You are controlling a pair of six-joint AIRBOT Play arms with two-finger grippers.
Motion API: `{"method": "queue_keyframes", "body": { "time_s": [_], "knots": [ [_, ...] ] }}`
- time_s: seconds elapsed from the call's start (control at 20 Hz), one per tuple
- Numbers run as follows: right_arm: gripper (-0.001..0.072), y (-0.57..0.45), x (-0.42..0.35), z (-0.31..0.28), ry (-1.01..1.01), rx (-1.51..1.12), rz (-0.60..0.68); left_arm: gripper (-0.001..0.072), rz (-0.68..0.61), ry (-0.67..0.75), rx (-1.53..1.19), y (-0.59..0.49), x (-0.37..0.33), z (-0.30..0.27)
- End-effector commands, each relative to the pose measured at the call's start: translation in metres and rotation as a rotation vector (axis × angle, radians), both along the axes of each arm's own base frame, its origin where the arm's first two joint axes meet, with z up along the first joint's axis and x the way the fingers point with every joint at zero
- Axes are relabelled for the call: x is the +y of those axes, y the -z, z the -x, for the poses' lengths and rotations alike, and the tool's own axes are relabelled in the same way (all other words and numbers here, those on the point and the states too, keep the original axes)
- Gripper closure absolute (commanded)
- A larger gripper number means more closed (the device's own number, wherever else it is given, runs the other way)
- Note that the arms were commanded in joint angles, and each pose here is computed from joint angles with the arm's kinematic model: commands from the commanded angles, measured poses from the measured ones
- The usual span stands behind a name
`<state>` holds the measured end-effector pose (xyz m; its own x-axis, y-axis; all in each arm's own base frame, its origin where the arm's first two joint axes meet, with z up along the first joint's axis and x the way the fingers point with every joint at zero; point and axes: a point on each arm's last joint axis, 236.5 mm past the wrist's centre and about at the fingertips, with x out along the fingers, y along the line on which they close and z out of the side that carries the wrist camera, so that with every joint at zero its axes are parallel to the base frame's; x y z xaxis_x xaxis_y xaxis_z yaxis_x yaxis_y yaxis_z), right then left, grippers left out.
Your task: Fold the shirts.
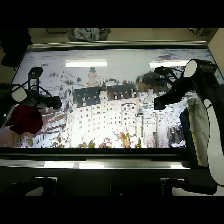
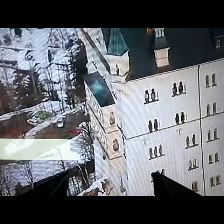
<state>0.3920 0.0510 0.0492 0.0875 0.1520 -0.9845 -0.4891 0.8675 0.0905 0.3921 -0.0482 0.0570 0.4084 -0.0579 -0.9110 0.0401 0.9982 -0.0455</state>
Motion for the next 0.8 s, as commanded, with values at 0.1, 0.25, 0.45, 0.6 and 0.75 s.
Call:
{"method": "queue_keyframes", "body": {
  "time_s": [0.1,0.25,0.45,0.6,0.75],
  "knots": [
    [0.0027,0.0002,0.0004,0.0001,-0.001,0.001,0.000,0.0099,0.000,0.000,0.000,-0.0002,0.0003,0.0001],
    [0.0027,0.0002,0.0004,0.0001,-0.001,0.001,0.000,0.0099,0.000,0.000,0.000,-0.0002,0.0003,0.0001],
    [0.0027,0.0002,0.0004,0.0001,-0.001,0.001,0.000,0.0099,-0.004,0.008,-0.001,-0.0002,0.0005,0.0001],
    [0.0027,0.0002,0.0004,0.0001,-0.001,0.001,0.000,0.0099,-0.006,0.012,-0.001,-0.0002,0.0005,0.0001],
    [0.0027,0.0002,0.0004,0.0000,-0.001,0.000,0.000,0.0099,-0.003,0.012,-0.029,-0.0015,-0.0004,-0.0071]
  ]
}}
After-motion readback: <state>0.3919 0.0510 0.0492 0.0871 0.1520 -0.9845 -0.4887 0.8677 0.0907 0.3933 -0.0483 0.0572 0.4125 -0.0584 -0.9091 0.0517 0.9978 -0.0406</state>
